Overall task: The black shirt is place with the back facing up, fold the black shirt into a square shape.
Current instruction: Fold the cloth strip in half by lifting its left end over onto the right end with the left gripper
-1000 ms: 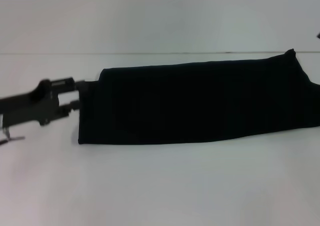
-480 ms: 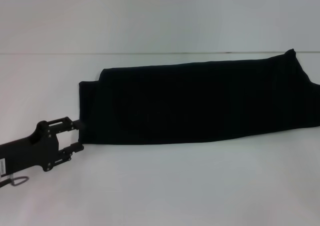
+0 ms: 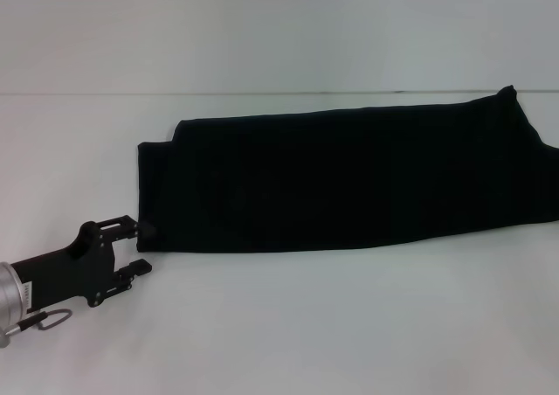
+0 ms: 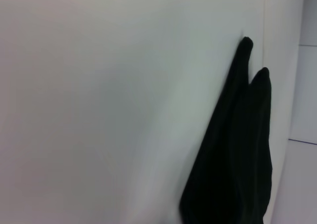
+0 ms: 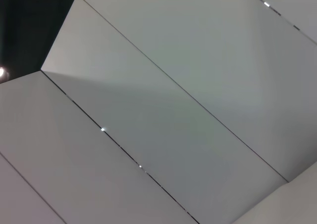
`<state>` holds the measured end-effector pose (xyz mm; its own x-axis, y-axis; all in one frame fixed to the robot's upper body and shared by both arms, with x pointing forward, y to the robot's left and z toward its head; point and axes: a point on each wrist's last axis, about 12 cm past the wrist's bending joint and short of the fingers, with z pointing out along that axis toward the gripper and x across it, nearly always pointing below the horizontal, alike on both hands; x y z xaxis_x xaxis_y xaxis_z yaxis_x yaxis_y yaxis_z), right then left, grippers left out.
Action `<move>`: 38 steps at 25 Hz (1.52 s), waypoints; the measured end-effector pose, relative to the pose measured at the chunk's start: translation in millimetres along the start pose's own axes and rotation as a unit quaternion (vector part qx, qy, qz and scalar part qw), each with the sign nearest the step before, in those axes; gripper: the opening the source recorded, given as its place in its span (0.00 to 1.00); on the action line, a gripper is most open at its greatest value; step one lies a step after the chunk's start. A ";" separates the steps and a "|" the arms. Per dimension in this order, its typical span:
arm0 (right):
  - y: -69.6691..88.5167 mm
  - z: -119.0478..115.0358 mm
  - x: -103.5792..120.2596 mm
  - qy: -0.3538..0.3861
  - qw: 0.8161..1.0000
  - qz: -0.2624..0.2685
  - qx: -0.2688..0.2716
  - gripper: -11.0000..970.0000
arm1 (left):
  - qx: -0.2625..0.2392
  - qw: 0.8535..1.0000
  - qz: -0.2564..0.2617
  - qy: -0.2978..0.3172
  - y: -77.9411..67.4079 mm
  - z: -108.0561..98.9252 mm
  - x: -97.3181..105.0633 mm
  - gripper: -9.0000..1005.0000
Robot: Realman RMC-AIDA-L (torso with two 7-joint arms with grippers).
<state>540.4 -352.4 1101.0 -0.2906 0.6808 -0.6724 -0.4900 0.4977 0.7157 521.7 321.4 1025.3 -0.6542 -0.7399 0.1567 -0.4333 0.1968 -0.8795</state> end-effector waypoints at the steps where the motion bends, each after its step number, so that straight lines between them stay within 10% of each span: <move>1: -0.1 -0.3 -0.3 -0.001 1.000 -0.001 0.001 0.71 | 0.000 1.000 0.000 -0.002 -0.3 1.3 0.1 0.60; 38: -2.7 -3.4 -5.6 -0.006 1.000 -0.006 0.009 0.71 | -0.013 1.000 0.018 -0.009 -28.9 41.0 -0.9 0.60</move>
<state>540.6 -359.3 1102.2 -0.2753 0.6814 -0.6781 -0.4779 0.5150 0.7116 560.3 290.0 1032.2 -0.6584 -0.7436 0.1163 -0.4257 0.2404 -0.8724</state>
